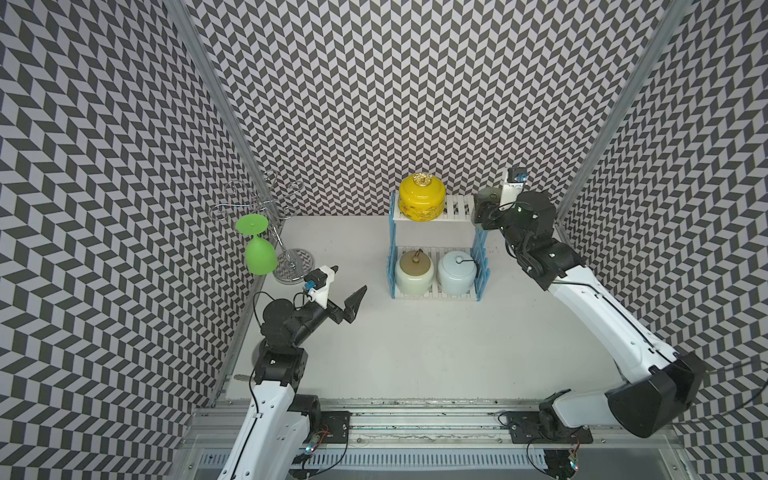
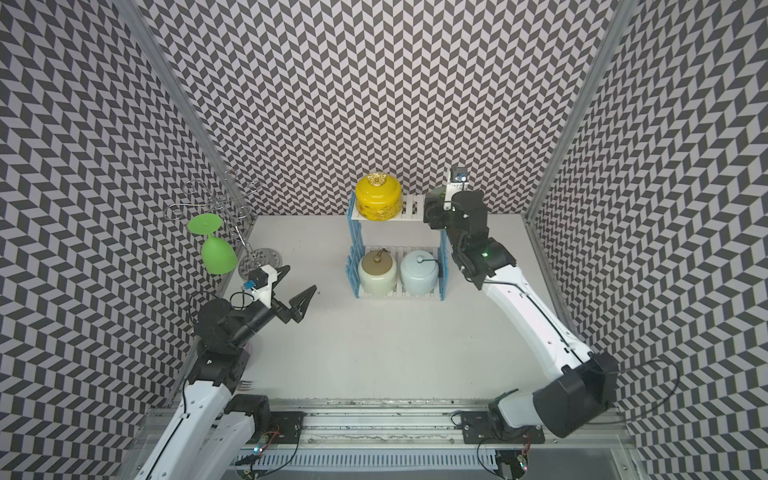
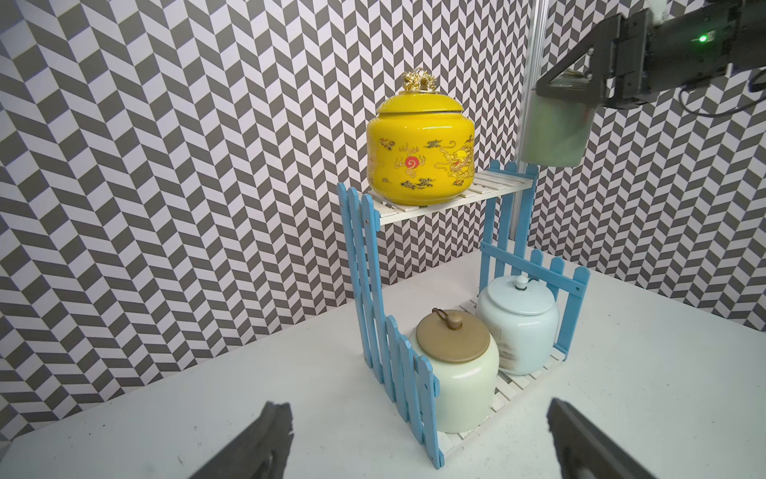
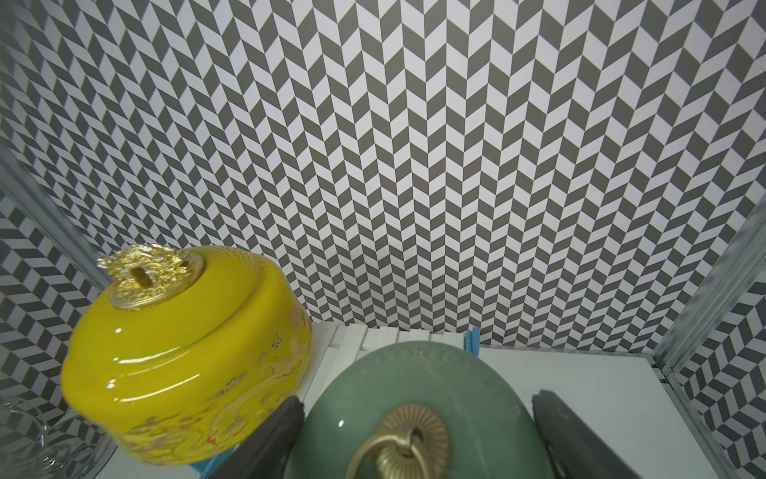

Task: Remove the tea canisters from the shelf
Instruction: Pick up the tea canister from the shelf, then place the tea canister at the center of the board.

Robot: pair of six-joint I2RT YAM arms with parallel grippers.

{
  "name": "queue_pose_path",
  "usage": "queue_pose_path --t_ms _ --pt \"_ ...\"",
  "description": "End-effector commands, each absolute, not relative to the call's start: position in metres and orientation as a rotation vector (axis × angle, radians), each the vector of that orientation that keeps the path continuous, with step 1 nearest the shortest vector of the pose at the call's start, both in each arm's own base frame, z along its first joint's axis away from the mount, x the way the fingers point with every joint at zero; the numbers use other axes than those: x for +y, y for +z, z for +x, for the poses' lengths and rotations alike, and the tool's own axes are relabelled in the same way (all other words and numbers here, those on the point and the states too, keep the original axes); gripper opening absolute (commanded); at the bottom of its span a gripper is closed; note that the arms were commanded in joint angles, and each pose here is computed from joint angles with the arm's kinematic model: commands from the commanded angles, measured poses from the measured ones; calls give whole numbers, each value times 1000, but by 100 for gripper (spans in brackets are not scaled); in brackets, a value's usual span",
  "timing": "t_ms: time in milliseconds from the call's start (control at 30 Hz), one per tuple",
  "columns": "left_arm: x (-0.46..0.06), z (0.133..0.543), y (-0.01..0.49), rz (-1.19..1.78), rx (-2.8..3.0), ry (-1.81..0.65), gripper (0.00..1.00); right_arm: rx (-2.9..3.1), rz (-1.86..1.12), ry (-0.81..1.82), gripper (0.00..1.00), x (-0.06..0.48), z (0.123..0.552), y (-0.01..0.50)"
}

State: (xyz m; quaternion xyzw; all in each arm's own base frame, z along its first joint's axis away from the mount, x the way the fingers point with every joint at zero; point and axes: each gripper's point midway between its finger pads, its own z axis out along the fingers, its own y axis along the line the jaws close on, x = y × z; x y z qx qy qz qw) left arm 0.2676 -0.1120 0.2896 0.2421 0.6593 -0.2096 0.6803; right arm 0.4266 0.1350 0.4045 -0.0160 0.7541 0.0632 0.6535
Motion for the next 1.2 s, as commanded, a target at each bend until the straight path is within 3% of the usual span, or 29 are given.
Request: queue_pose_path --t_ms 0,600,1167 --pt "-109 270 292 538 1474 -457 100 1521 33 210 34 123 402 458" --pt "-107 274 284 530 1497 -451 100 1576 303 147 21 53 322 343" --pt "-106 275 284 527 1499 -454 100 1735 535 97 21 25 299 219"
